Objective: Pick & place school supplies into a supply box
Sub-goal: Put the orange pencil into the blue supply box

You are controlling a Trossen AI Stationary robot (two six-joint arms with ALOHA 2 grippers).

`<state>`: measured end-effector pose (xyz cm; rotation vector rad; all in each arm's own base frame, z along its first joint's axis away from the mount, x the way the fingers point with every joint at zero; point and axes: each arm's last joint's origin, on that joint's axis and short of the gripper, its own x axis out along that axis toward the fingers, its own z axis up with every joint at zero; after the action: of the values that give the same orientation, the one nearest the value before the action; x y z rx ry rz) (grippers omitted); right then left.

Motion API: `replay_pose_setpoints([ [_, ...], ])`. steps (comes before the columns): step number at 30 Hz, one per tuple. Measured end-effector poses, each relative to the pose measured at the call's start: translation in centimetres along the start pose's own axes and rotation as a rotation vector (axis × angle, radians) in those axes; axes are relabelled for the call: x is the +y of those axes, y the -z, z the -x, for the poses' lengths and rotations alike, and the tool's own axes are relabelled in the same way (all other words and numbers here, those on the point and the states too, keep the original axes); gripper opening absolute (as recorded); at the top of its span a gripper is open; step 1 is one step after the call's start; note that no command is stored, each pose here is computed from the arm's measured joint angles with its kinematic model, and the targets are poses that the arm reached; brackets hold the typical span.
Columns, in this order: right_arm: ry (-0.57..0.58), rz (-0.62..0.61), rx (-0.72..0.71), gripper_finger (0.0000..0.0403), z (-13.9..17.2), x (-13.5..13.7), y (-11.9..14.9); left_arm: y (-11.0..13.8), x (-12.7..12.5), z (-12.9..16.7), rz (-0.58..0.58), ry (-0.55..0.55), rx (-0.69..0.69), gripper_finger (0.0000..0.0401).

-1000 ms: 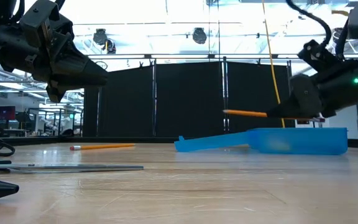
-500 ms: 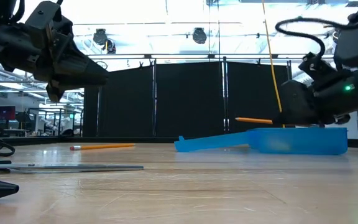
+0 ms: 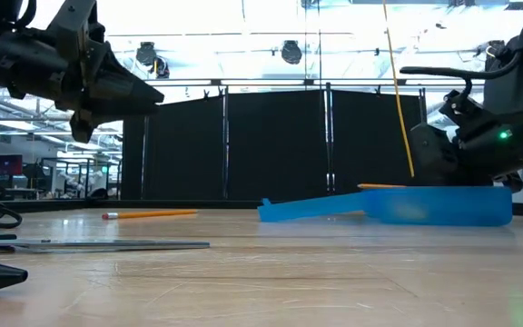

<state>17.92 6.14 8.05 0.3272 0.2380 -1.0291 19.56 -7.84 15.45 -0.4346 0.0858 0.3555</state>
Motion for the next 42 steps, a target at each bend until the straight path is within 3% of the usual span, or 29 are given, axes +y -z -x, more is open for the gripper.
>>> replay_pose_setpoints([
  [8,-0.005,-0.143,-0.074,0.0009,0.0,0.2,-0.2,-0.7,0.5,-0.6,0.016,-0.028,-0.044,0.0104],
  [15,-0.008,-0.176,-0.060,0.0009,-0.1,1.2,-0.7,-1.1,1.1,-1.2,-0.010,-0.066,-0.063,0.0104],
  [20,-0.017,-0.165,-0.020,0.0009,0.0,1.9,-0.8,-1.4,1.5,-1.5,-0.026,-0.089,-0.073,0.0104],
  [42,0.095,-0.126,0.156,0.0021,-0.6,0.3,0.0,-1.5,1.7,-1.7,-0.056,-0.102,-0.077,0.0104],
])
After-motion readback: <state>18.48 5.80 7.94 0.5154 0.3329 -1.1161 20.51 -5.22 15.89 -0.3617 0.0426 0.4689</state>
